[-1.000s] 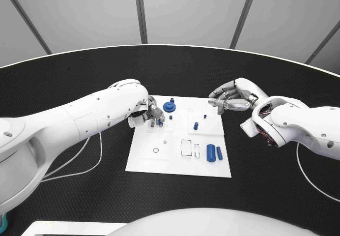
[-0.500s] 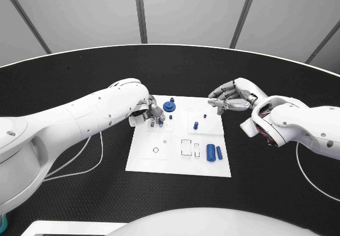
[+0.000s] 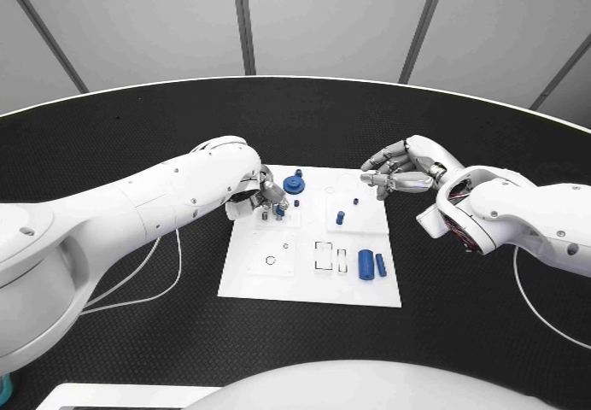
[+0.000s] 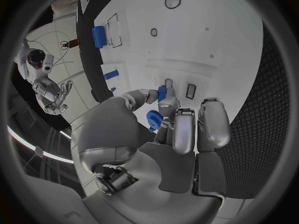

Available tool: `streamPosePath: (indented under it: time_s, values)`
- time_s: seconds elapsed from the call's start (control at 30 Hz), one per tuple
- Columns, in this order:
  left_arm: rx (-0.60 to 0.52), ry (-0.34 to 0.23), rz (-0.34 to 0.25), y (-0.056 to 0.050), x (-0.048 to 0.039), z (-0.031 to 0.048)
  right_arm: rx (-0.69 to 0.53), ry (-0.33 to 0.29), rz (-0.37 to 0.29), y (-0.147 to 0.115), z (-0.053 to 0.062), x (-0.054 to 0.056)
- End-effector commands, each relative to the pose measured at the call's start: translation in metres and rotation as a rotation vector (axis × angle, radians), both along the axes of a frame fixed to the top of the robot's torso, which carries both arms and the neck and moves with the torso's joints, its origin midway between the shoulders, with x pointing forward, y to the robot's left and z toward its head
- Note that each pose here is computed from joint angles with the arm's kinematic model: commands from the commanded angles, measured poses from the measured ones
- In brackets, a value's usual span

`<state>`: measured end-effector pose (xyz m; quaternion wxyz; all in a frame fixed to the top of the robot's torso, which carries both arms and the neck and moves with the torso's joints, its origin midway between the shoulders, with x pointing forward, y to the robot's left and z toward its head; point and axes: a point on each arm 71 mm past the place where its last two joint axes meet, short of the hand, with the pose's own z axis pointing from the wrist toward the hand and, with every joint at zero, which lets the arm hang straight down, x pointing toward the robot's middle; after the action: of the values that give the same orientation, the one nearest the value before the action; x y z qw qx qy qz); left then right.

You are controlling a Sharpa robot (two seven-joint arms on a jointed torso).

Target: Assemble the parts on the task board

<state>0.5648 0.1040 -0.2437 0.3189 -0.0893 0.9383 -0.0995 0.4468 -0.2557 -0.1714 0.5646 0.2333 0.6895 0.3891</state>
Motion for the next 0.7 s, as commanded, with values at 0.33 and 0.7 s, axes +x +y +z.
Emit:
streamPosePath:
  time_s: [0.33, 0.7]
  values:
    - [-0.017, 0.015, -0.02, 0.0022, -0.0023, -0.0016, -0.001, 0.005, 0.002, -0.0003, -0.0003, -0.0001]
    - [-0.028, 0.036, -0.046, 0.0075, -0.0065, -0.0025, -0.003, 0.007, 0.001, -0.0009, -0.0008, 0.0006]
